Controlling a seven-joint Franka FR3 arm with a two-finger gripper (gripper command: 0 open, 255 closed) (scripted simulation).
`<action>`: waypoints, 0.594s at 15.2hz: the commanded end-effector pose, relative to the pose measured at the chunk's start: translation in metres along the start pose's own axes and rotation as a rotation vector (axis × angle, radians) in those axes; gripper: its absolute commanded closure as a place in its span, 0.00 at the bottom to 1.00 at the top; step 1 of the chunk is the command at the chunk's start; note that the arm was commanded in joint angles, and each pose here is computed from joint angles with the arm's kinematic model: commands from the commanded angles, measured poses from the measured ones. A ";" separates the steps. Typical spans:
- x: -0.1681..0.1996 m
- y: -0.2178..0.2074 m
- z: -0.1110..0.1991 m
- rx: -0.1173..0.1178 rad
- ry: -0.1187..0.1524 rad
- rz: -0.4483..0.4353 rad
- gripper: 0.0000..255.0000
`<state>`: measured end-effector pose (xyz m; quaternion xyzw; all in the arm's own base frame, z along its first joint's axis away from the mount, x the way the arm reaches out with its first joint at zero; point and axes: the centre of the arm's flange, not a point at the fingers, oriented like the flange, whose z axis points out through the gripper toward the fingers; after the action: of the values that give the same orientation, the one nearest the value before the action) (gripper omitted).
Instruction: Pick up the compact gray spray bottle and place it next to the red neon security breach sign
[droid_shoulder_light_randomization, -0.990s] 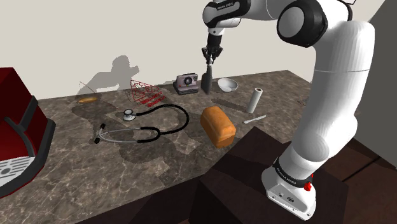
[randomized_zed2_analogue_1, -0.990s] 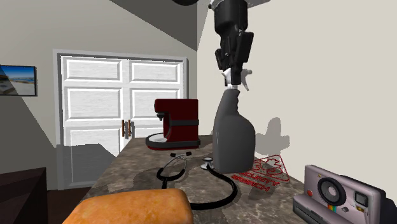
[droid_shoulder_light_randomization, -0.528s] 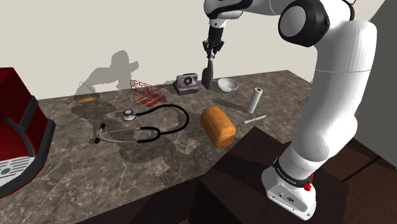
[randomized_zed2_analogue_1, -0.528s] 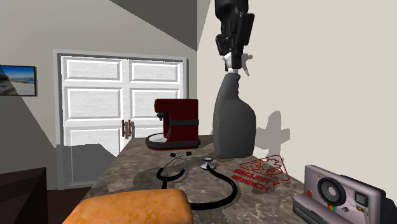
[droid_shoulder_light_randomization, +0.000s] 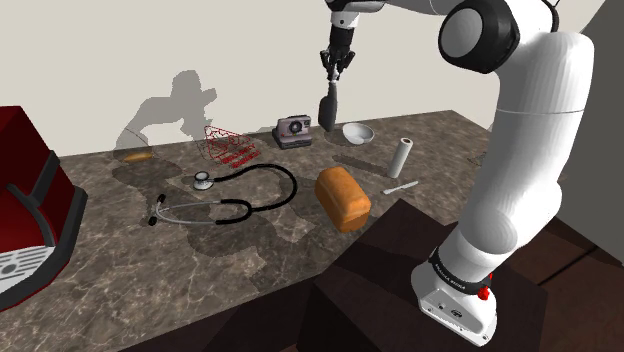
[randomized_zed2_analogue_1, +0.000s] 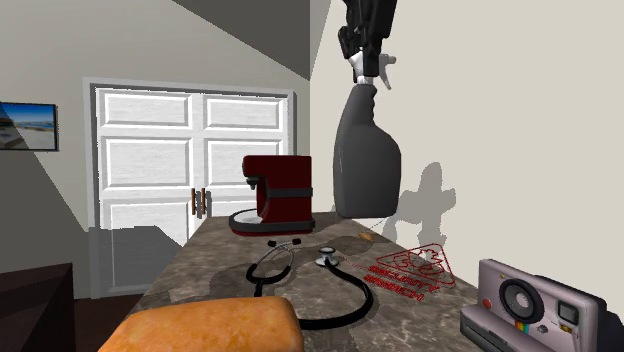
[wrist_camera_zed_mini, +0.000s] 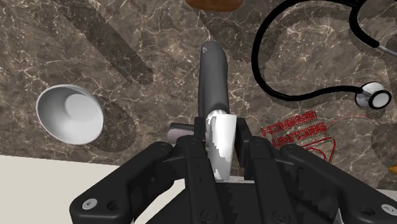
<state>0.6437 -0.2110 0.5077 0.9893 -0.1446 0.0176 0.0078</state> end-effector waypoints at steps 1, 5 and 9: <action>0.000 0.001 -0.010 0.000 0.000 0.000 1.00; 0.001 0.001 -0.031 0.000 0.000 0.000 1.00; 0.004 -0.010 -0.040 0.000 0.000 0.000 1.00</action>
<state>0.6463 -0.2062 0.5483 0.9893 -0.1446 0.0176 0.0079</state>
